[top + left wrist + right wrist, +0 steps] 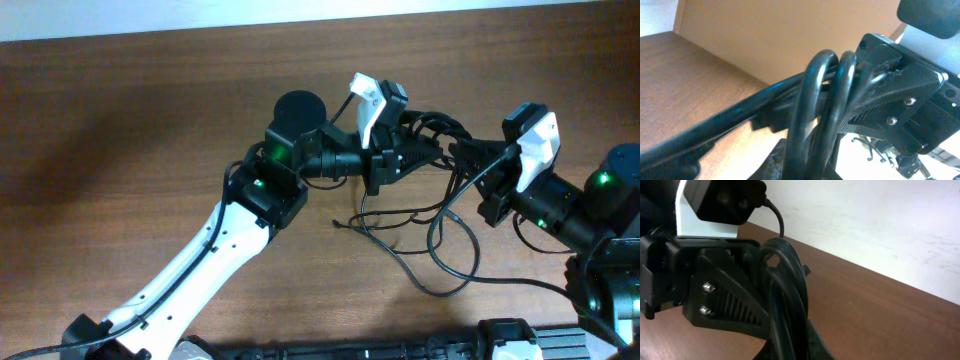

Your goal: Untangle cables

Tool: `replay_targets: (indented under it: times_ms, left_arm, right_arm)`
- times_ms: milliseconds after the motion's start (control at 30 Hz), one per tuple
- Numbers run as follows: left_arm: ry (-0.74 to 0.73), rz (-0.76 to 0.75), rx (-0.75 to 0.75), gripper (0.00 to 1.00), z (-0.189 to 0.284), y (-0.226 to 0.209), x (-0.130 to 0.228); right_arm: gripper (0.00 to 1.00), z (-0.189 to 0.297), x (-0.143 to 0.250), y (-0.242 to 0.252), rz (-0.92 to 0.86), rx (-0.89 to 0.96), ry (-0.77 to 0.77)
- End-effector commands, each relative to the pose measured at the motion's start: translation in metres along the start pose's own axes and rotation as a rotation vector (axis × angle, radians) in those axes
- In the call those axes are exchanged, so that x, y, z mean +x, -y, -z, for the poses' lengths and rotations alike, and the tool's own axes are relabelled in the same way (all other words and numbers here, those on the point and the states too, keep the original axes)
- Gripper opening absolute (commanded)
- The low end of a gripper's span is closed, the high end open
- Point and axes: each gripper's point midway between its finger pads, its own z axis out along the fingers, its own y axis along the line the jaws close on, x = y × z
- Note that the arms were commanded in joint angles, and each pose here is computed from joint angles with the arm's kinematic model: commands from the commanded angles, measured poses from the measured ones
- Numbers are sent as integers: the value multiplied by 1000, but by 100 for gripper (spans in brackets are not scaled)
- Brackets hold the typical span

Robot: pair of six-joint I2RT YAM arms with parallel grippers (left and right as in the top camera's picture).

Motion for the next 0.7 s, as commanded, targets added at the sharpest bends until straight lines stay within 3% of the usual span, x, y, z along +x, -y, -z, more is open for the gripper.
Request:
replay_targets:
  times_ms: [0,67,133,167,233,300,367,467,600,667]
  left_arm:
    - [25,-10,-34,4,1,-3,-8]
    - [24,-9,-33,16,1,-2,-8]
    - [20,-10,-24,40,-2,1,-6]
    - [17,-11,-20,46,-3,3,-5]
    - [12,-12,-9,48,-6,7,-3]
    - [11,-15,-3,44,-8,10,-3]
    - [12,-15,-6,30,-8,9,-3]
    - [12,-15,-6,1,-8,9,-3]
    - [12,-15,-6,0,-8,9,-3]
    - [13,-15,-8,0,-8,9,-3]
  right_arm:
    - [4,2,-5,-11,1,-59,23]
    - [4,2,-5,-11,1,-59,23]
    - [4,2,-5,-13,1,-67,25]
    - [4,3,-6,-14,2,-75,27]
    - [4,3,-6,-14,2,-77,27]
    - [4,3,-6,-15,2,-78,27]
    - [4,3,-6,-15,2,-77,27]
    - [4,3,-6,-14,3,-77,29]
    - [4,3,-7,-14,4,-76,30]
    - [17,3,-7,-14,4,-76,30]
